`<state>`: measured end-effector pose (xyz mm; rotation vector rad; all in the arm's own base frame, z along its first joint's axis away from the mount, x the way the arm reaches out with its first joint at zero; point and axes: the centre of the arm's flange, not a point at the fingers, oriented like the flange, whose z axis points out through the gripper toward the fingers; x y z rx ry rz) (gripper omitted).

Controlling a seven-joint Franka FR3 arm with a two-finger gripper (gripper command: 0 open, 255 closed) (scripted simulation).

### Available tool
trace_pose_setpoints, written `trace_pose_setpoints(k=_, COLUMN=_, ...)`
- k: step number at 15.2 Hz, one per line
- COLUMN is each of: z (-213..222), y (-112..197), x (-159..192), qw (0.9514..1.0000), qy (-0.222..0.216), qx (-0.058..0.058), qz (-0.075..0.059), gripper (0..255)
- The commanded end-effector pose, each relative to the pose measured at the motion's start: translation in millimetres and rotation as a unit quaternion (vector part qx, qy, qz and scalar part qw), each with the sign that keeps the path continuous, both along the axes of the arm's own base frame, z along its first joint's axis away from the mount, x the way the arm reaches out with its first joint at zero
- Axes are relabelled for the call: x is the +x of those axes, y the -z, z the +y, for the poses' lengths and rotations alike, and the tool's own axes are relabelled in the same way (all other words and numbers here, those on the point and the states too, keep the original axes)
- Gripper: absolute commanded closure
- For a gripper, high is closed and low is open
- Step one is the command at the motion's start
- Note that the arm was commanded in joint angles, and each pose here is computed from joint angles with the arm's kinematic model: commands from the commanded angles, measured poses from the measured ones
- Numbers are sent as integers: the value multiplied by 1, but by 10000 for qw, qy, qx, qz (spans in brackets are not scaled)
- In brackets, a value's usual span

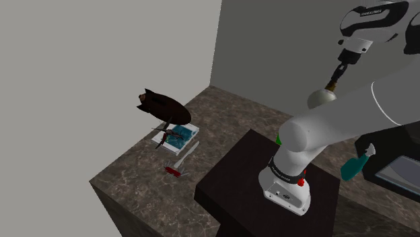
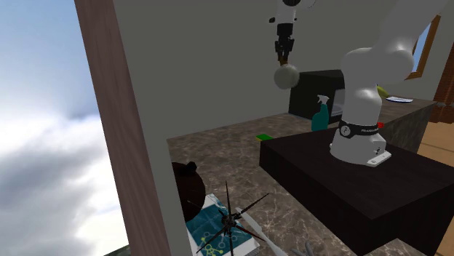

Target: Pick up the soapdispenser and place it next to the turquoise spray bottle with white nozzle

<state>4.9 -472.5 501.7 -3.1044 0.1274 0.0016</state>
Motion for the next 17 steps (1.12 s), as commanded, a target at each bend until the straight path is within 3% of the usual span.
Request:
trace_pose_setpoints(k=1, z=-13, y=-1, x=-21, qw=10000, qy=-7, qx=-4, qz=2, gripper=255)
trace_pose_setpoints(k=17, z=-122, y=-1, x=-202, qw=10000, qy=-7, qx=-4, qz=2, gripper=255)
